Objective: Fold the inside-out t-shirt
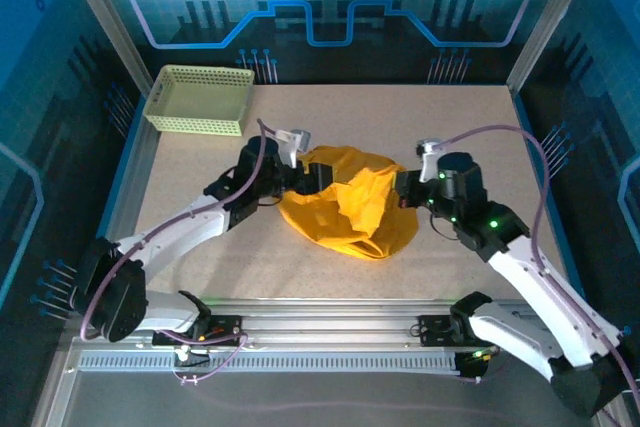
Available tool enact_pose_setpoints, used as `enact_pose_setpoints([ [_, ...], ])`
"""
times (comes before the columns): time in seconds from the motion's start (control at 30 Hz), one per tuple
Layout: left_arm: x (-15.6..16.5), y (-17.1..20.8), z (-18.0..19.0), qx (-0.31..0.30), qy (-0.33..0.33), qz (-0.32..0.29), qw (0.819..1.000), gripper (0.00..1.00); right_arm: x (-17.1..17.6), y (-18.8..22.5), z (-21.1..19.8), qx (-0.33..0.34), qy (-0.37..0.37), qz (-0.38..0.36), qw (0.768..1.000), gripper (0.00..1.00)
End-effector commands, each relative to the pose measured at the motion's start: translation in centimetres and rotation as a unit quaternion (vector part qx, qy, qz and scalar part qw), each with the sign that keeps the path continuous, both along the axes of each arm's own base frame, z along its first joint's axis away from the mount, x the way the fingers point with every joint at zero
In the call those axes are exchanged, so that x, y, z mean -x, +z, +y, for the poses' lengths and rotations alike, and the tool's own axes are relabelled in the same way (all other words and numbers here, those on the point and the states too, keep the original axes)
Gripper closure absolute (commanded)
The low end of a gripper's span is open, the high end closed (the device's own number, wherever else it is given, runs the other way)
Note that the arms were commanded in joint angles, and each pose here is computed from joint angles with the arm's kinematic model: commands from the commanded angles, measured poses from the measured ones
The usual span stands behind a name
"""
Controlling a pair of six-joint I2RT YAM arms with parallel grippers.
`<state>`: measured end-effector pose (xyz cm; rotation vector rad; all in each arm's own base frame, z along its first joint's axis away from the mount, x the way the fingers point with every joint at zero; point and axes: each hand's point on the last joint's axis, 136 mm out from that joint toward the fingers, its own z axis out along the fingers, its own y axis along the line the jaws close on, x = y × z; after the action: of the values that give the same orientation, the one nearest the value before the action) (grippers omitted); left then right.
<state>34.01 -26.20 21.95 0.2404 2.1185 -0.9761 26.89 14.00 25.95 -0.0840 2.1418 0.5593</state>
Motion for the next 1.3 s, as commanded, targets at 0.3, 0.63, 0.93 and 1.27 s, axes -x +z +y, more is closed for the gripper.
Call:
enact_pose_setpoints([
  [0.3, -3.0, -8.3, -1.2, -0.172, 0.027, 0.133, 0.976, 0.35, 3.7, -9.9, -8.9, 0.013, -0.18, 0.187, 0.966, 1.0],
  [0.63, -2.3, -12.9, -4.7, -0.249, -0.009, 0.158, 0.955, 0.41, 4.8, -12.1, -10.2, 0.014, -0.218, 0.224, 0.95, 1.0],
  [0.93, -3.4, -14.8, -4.4, -0.273, 0.007, 0.158, 0.949, 0.31, 4.8, -12.2, -10.3, 0.009, -0.221, 0.224, 0.949, 1.0],
  [1.27, -4.4, -11.0, -6.2, -0.186, -0.02, 0.135, 0.973, 1.0, 3.0, -7.3, -10.4, 0.012, -0.2, 0.172, 0.965, 1.0],
])
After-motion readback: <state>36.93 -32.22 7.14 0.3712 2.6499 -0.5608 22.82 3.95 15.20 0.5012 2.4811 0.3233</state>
